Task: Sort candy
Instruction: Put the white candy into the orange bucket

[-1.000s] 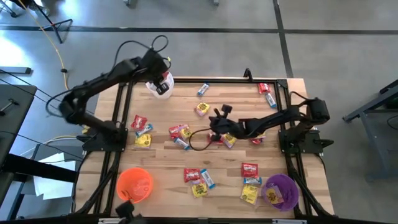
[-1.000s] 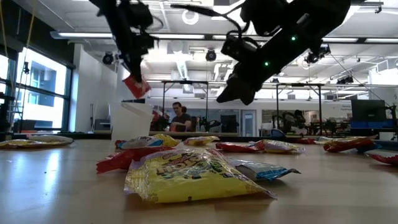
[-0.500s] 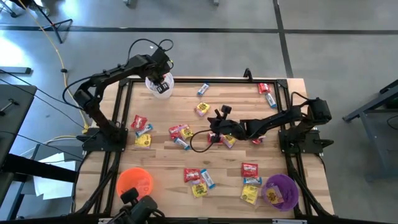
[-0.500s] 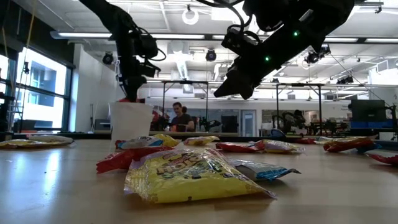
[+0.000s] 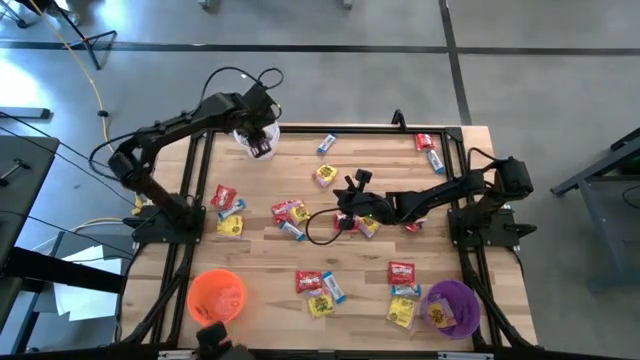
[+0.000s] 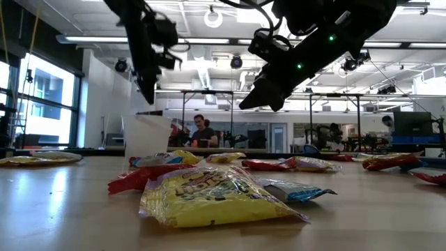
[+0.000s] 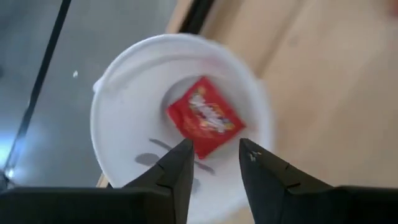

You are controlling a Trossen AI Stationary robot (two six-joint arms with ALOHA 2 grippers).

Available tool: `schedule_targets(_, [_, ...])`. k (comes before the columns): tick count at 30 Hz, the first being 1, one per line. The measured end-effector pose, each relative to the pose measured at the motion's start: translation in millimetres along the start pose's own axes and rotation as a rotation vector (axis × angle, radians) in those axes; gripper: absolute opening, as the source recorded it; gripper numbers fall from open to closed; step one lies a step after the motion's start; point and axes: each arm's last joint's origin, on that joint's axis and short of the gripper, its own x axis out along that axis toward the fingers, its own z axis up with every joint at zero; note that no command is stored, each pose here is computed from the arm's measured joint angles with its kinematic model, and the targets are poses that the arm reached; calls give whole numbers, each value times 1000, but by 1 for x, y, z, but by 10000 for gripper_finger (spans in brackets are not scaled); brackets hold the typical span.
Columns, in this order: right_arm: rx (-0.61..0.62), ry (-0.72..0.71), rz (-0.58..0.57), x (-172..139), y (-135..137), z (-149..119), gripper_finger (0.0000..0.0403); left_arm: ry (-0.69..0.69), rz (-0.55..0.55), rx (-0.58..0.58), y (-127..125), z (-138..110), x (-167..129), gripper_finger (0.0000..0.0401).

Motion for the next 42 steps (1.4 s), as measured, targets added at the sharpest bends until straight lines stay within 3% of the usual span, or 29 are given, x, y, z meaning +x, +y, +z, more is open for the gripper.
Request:
schedule_targets(8, [0, -1, 7, 0, 0, 0, 0, -17, -82, 82, -66, -24, -60, 119])
schedule_targets(16, [33, -11, 59, 0, 2, 0, 0, 166, -82, 187, -123, -73, -27, 89])
schedule_targets(20, [52, -11, 61, 0, 2, 0, 0, 188, -128, 146, -132, -89, -3, 60])
schedule_targets(24, [50, -16, 69, -2, 5, 1, 0, 230, -137, 112, -139, -101, 16, 59])
schedule_targets(29, [42, -24, 82, -5, 10, 2, 0, 311, -120, 85, -144, -114, 35, 97])
schedule_targets(36, [43, -27, 79, -6, 10, 3, 0, 356, -141, 82, -149, -110, 45, 168])
schedule_targets(42, [43, -30, 78, -6, 10, 3, 0, 458, -77, 74, -150, -110, 67, 183])
